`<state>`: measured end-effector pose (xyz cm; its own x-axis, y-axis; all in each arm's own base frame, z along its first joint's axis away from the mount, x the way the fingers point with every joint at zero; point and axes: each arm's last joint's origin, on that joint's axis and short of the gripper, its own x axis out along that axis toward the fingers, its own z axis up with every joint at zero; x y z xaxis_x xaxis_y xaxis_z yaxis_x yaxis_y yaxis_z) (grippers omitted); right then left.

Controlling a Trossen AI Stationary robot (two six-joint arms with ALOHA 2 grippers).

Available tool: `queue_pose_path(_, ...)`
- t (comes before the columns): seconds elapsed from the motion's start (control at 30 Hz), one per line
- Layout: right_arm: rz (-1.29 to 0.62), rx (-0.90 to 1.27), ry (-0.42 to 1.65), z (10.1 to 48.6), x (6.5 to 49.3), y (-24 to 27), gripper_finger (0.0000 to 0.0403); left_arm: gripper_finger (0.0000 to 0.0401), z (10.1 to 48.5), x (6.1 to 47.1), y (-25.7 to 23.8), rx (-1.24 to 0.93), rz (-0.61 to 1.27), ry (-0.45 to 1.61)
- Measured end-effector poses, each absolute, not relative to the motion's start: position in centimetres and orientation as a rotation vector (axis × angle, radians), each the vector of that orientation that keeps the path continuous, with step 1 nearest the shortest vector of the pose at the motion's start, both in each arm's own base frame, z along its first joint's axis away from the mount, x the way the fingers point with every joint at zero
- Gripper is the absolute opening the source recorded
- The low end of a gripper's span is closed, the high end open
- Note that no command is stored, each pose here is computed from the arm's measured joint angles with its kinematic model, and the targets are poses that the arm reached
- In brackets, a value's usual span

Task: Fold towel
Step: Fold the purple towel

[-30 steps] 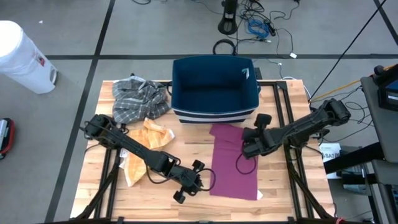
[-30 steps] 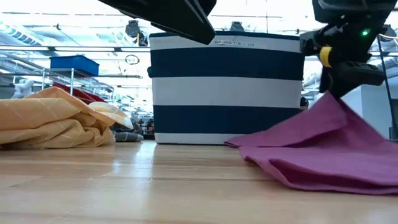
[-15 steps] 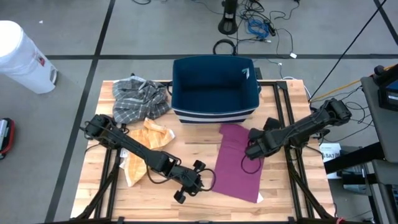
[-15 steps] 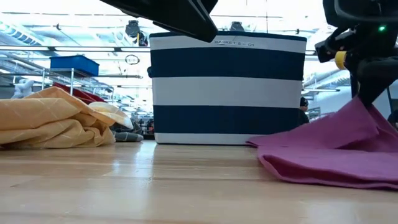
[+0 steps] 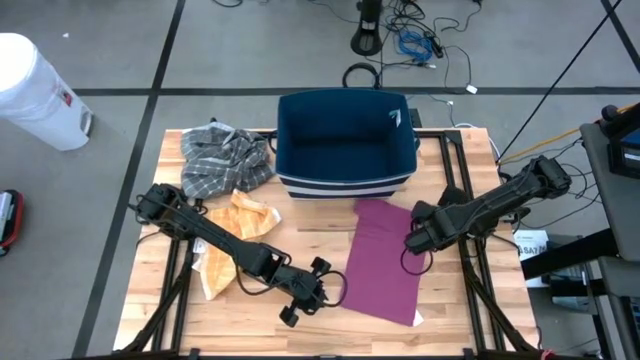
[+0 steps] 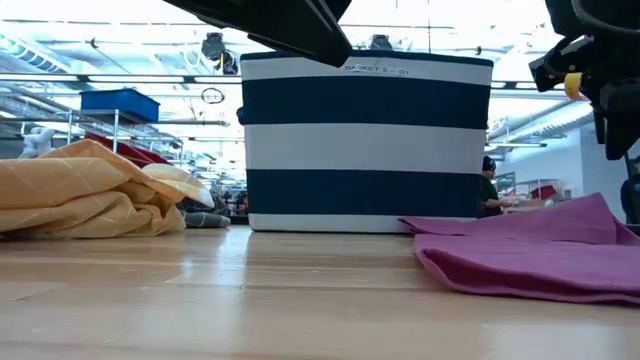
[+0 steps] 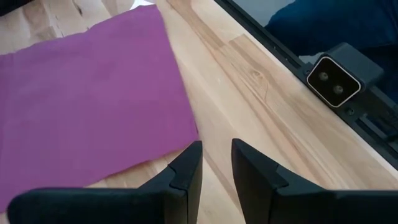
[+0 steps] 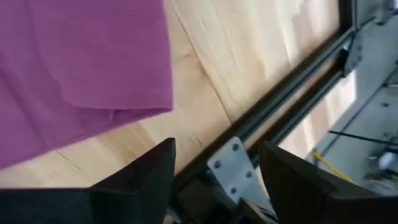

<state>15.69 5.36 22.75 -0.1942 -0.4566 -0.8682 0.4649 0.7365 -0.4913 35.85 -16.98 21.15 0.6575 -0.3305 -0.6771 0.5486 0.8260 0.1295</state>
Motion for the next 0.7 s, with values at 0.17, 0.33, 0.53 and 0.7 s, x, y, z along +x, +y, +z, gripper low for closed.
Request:
queue_pose_path(0.17, -0.62, 0.102, 1.457, 22.9, 16.4, 6.4, 0.0217, 0.0092, 20.7, 36.3, -16.8, 0.338, -0.502, 0.686)
queue_pose_path(0.33, -0.29, 0.151, 1.31, 23.2, 17.7, 9.4, 0.0217, 0.0092, 17.9, 37.2, -17.3, 0.355, -0.555, 0.709)
queue_pose_path(0.53, -0.03, 0.158, 1.114, 23.2, 18.6, 14.0, 0.0217, 0.0092, 15.7, 38.2, -17.6, 0.431, -0.584, 0.678)
queue_pose_path(0.7, 0.04, 0.096, 1.044, 21.6, 18.6, 17.6, 0.0217, 0.0092, 14.7, 38.6, -17.5, 0.548, -0.58, 0.657)
